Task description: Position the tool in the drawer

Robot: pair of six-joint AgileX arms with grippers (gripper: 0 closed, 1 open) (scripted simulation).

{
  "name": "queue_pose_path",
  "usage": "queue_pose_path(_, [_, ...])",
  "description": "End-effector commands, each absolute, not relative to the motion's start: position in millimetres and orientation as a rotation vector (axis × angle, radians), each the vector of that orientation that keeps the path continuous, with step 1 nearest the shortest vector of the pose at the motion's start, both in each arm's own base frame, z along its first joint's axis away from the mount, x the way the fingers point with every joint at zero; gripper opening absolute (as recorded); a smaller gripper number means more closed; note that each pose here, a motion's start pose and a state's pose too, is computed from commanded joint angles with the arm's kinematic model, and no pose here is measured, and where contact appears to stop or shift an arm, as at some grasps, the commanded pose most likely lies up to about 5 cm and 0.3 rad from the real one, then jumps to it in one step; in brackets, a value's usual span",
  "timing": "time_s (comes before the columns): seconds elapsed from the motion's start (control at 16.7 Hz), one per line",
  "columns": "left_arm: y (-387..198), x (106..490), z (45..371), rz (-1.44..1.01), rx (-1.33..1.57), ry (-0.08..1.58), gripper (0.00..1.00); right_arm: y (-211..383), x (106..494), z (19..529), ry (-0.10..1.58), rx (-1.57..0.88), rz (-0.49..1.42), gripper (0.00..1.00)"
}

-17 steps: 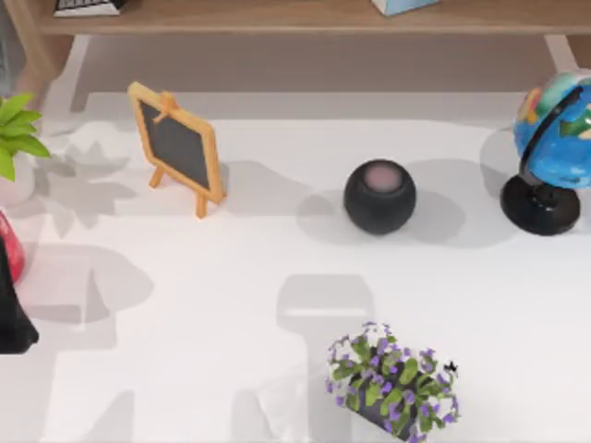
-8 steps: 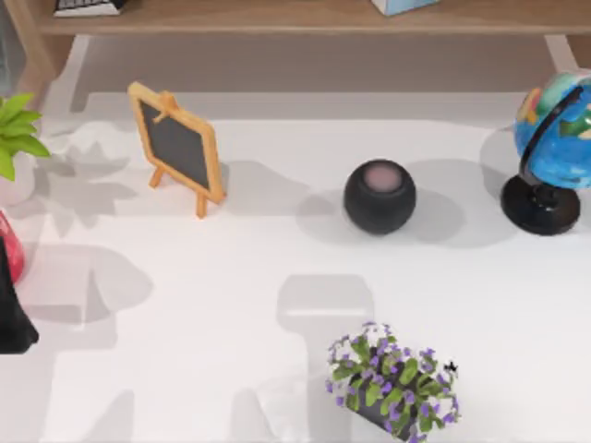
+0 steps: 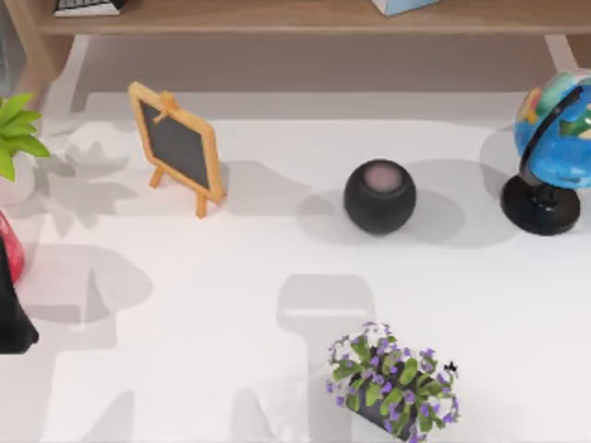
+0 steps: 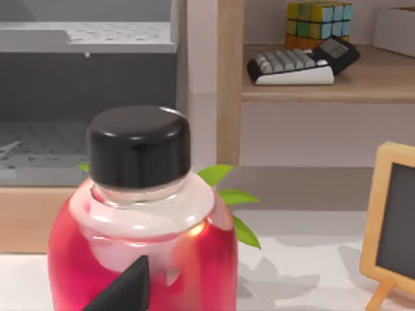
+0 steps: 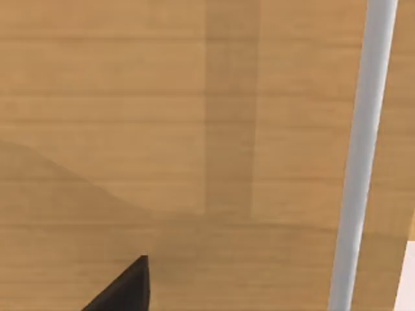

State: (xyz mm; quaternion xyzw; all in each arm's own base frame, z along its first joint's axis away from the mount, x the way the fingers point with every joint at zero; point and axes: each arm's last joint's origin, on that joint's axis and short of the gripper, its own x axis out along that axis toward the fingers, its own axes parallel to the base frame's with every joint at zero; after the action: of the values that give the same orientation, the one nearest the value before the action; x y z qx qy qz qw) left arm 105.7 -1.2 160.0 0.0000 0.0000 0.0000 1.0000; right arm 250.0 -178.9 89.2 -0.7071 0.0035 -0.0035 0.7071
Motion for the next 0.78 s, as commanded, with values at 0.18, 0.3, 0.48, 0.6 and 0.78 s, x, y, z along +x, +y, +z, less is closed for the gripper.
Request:
queue_pose_path(0.18, [-1.2,105.7,160.0,0.000,0.000,0.000,1.00,-178.9,250.0,89.2,0.008,-1.571,-0.008,0.77])
queue_pose_path(0.3, [-1.2,105.7,160.0,0.000,0.000,0.000,1.00,-178.9,250.0,89.2,0.008,-1.571,-0.008,0.62])
queue_pose_path(0.48, [-1.2,105.7,160.0,0.000,0.000,0.000,1.00,-178.9,250.0,89.2,0.008,-1.571,-0.008,0.40])
queue_pose_path(0.6, [-1.2,105.7,160.0,0.000,0.000,0.000,1.00,-178.9,250.0,89.2,0.008,-1.571,-0.008,0.25])
queue_pose_path(0.78, [-1.2,105.7,160.0,0.000,0.000,0.000,1.00,-178.9,250.0,89.2,0.008,-1.571,-0.008,0.02])
